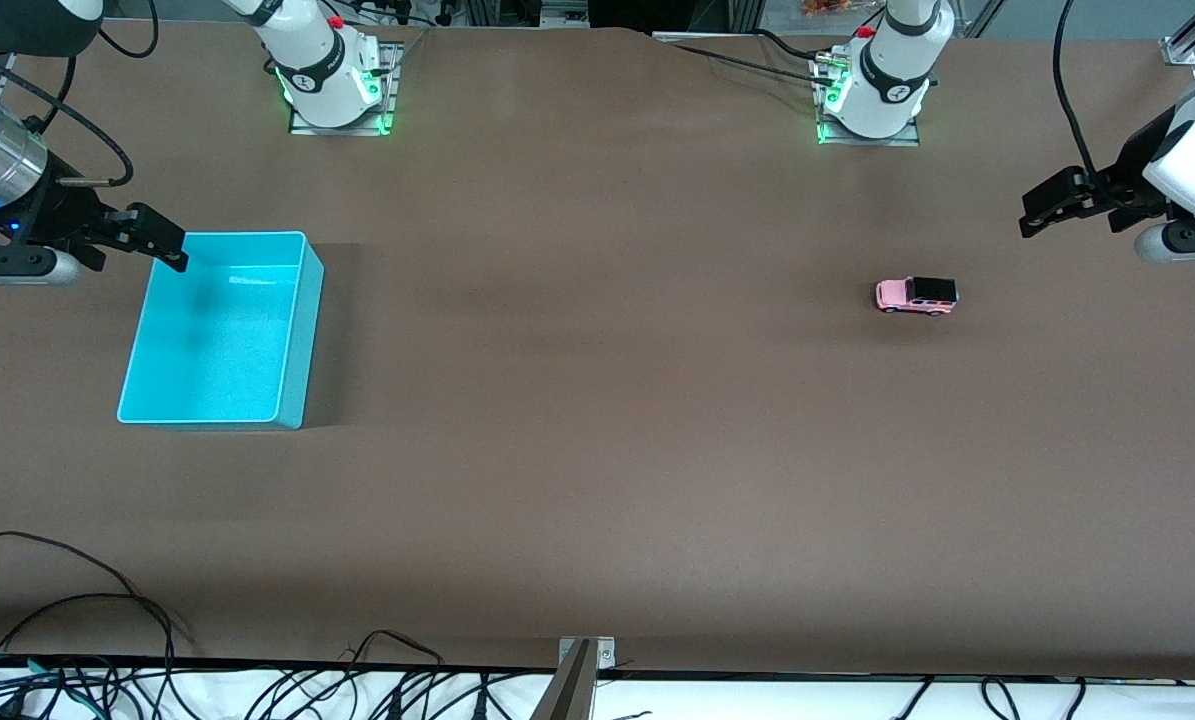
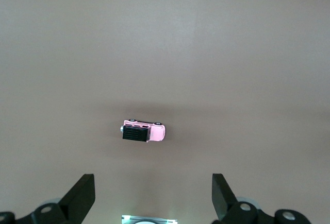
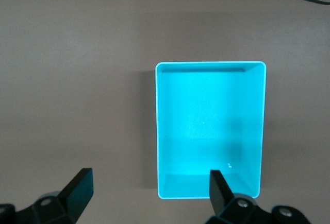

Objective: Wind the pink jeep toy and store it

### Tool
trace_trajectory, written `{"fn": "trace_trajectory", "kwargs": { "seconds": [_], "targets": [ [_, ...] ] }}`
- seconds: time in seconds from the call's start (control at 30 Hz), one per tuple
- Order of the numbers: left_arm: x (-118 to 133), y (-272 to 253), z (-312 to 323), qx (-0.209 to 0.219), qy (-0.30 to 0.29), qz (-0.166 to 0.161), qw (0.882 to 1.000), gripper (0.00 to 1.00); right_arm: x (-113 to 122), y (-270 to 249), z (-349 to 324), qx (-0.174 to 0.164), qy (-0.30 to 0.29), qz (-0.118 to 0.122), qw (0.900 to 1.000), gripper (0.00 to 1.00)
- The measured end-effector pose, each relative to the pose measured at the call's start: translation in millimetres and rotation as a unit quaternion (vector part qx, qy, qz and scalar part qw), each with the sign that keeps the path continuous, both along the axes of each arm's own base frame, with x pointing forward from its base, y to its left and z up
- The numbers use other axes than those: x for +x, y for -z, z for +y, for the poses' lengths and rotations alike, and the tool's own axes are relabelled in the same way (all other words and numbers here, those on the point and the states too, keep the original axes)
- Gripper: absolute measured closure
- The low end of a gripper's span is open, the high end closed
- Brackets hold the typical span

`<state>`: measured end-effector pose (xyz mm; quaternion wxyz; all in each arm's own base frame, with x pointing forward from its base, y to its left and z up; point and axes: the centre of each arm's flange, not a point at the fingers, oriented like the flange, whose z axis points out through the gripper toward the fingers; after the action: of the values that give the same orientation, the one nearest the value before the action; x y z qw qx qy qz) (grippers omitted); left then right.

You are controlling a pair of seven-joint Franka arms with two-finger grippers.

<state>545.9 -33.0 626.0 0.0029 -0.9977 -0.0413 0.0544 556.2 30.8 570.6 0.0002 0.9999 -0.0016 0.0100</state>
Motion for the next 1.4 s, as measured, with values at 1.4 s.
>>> {"fn": "trace_trajectory", "kwargs": {
  "seconds": [1.4],
  "targets": [
    [-0.5, 0.0, -7.2, 0.000, 0.007, 0.000, 1.000, 0.00, 1.5, 3.2, -1.6, 0.000, 0.002, 0.003, 1.000, 0.00]
  ]
}}
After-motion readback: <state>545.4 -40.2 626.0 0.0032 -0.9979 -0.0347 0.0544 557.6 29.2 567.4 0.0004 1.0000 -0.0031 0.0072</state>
